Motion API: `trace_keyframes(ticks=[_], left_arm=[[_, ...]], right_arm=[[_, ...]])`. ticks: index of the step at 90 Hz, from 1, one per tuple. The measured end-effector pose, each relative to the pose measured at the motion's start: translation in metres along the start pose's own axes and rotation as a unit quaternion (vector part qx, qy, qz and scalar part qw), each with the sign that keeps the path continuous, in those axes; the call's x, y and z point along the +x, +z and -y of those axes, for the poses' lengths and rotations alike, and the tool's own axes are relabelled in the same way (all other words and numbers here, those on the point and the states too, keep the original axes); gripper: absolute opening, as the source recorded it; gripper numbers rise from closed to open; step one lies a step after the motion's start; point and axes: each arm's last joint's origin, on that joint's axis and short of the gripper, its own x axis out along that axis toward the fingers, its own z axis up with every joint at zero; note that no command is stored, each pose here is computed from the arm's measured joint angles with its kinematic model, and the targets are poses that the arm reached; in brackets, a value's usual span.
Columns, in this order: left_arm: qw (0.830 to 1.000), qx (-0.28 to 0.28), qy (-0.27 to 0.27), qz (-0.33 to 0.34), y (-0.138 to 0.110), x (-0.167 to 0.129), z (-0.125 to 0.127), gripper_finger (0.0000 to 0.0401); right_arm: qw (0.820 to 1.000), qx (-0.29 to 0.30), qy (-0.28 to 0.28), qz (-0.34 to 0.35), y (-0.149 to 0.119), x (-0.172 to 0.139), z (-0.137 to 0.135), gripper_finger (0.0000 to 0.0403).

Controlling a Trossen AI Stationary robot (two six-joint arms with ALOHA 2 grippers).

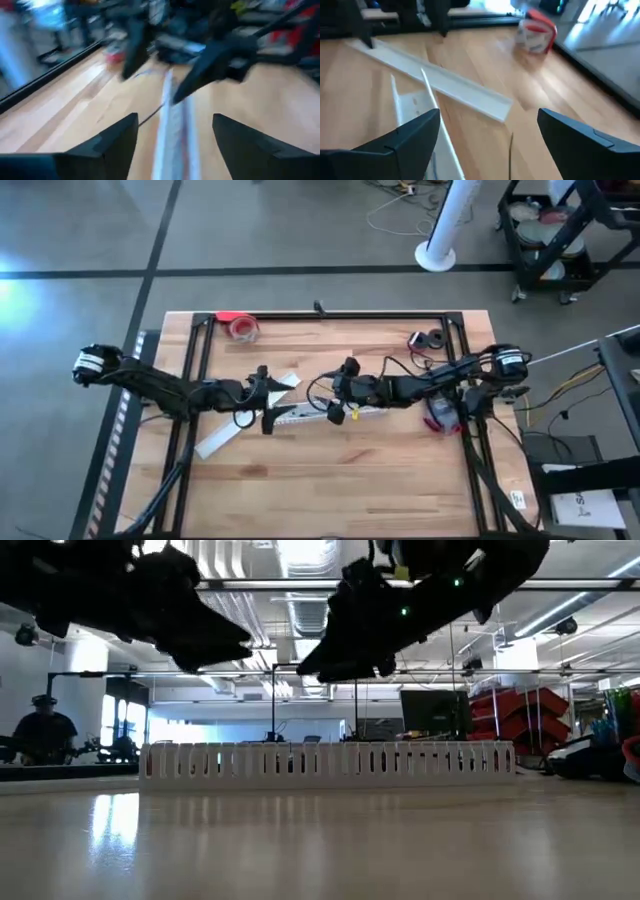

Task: Ziptie cables
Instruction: Close the white cable duct

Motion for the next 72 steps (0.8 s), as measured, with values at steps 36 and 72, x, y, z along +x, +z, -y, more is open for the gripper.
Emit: trace_keyframes(ticks=[36, 72], left_arm=[[0.970, -0.059, 0.178, -0.157, 0.001, -0.026, -0.031, 0.0235], [0.940, -0.117, 0.201, -0.251, -0.051, -0.022, -0.042, 0.0178]], right_arm=[[0.996, -0.017, 0.079, -0.020, -0.004, 0.002, -0.007, 0.0325], [0.992, -0.054, 0.105, -0.041, -0.015, 0.000, -0.025, 0.0325]])
